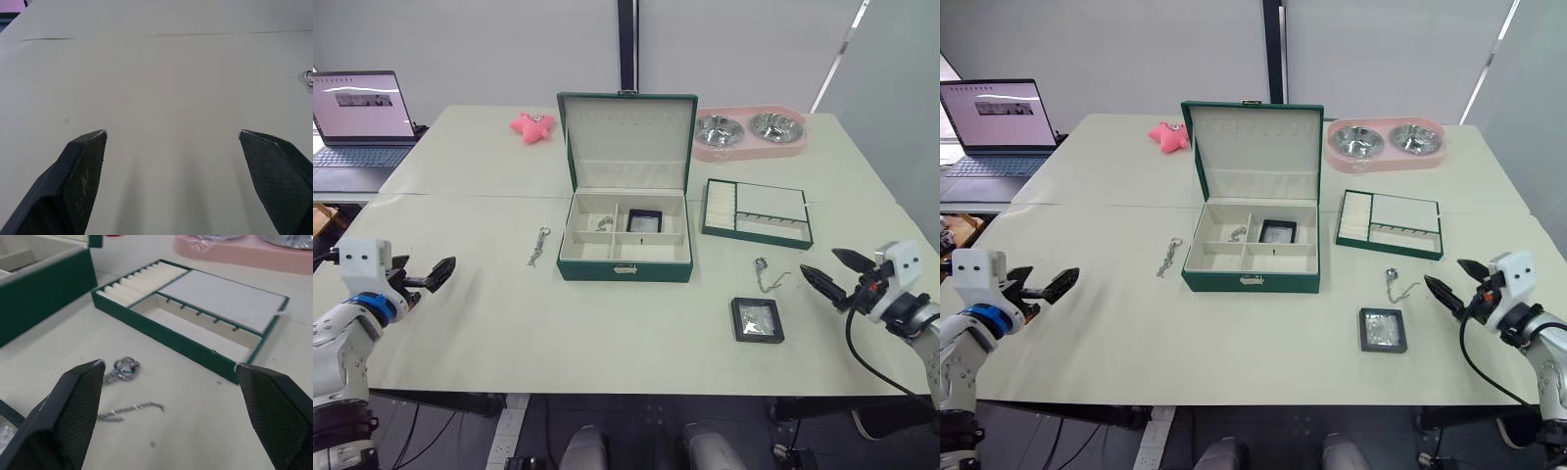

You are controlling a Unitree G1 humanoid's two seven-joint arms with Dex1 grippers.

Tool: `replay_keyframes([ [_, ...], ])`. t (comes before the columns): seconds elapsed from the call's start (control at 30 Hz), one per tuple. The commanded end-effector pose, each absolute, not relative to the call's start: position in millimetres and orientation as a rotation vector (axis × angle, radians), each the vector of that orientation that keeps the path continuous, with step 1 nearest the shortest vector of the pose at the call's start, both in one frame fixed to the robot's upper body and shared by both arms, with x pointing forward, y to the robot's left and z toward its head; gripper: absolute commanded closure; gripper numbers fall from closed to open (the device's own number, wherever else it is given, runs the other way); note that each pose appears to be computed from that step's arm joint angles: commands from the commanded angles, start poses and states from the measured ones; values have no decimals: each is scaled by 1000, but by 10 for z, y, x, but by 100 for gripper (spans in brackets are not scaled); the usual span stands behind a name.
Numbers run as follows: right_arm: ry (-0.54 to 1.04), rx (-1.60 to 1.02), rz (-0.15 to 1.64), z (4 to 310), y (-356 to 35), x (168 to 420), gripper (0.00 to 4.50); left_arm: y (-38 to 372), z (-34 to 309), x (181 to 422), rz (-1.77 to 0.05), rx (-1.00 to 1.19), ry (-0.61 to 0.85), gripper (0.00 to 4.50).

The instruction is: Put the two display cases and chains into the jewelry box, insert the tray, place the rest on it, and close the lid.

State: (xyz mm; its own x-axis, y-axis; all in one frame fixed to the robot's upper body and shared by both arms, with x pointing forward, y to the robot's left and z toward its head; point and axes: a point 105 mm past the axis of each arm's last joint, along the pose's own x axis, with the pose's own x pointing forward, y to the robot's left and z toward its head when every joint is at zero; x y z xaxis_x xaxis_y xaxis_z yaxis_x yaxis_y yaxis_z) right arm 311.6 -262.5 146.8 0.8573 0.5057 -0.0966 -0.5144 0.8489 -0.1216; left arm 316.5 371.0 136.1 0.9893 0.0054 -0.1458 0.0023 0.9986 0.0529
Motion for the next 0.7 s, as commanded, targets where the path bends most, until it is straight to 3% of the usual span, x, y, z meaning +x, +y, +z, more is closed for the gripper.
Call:
replay_keyframes([
  [0.03, -15, -166, 725, 1781, -2138, 3098, 0, 3492, 1550, 3273, -45, 63, 77, 4],
  [0.33, -75, -235, 1039, 2097, -1221, 3049, 0, 2968, 1575, 3469, -138, 23, 53, 4],
  [0.7, -107, -287, 1134, 2154, -853, 3098, 0, 2493, 1455, 3704, -138, -6, 77, 4],
])
